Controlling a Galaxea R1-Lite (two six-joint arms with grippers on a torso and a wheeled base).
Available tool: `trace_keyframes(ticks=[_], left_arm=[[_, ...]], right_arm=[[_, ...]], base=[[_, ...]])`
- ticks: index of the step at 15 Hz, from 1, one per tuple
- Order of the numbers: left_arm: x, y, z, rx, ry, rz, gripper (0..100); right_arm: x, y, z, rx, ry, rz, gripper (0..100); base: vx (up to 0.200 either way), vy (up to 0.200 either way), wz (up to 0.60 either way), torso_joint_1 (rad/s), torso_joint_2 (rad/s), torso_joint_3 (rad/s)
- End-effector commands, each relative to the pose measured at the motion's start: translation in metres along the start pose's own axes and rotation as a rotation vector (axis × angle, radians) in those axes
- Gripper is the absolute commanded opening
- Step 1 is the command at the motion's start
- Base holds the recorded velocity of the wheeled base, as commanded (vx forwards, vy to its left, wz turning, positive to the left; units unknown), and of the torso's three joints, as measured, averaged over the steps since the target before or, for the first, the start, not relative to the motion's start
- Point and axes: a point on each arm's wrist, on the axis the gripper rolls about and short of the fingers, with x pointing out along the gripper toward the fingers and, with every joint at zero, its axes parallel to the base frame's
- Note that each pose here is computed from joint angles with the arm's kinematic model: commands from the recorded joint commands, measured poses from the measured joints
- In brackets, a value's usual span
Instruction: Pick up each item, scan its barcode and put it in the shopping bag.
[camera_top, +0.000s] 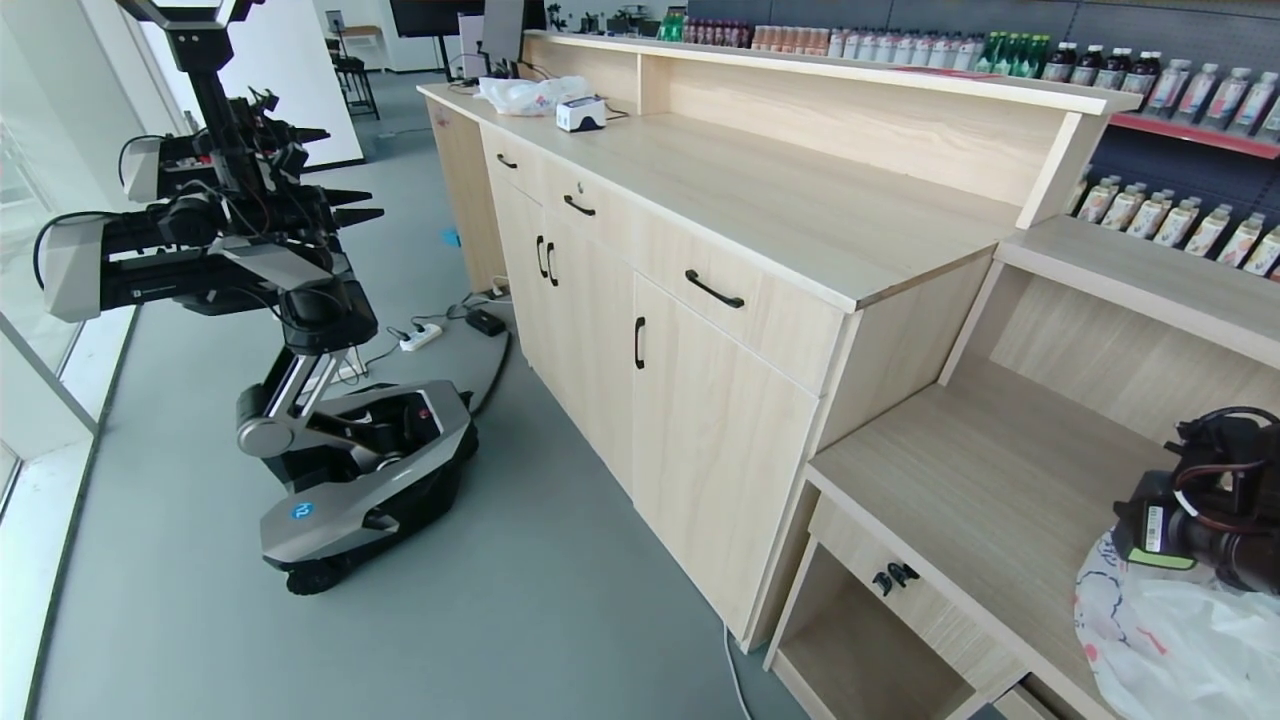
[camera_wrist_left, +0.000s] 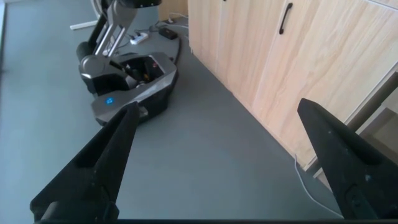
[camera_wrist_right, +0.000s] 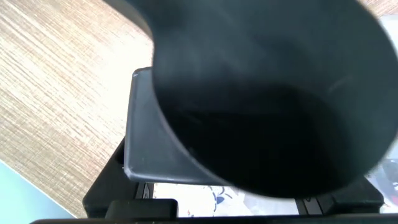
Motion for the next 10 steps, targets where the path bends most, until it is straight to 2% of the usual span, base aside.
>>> trace_keyframes(ticks=[1,7,10], left_arm=[[0.0,0.0,0.0,0.0,0.0,0.001,100],[0.0,0.0,0.0,0.0,0.0,0.001,100],[0.0,0.0,0.0,0.0,0.0,0.001,100]], right_arm=[[0.008,0.001,-0.009,-0.003,0.037,0.004,0],[-0.011,-0.012,0.006,-0.078,-0.032,-0.042,0],[-0.024,-0.02,0.006,-0.102,-0.023,-0.069,0]], base=[[0.0,0.0,0.0,0.0,0.0,0.0],[0.0,0.0,0.0,0.0,0.0,0.0],[0.0,0.0,0.0,0.0,0.0,0.0]])
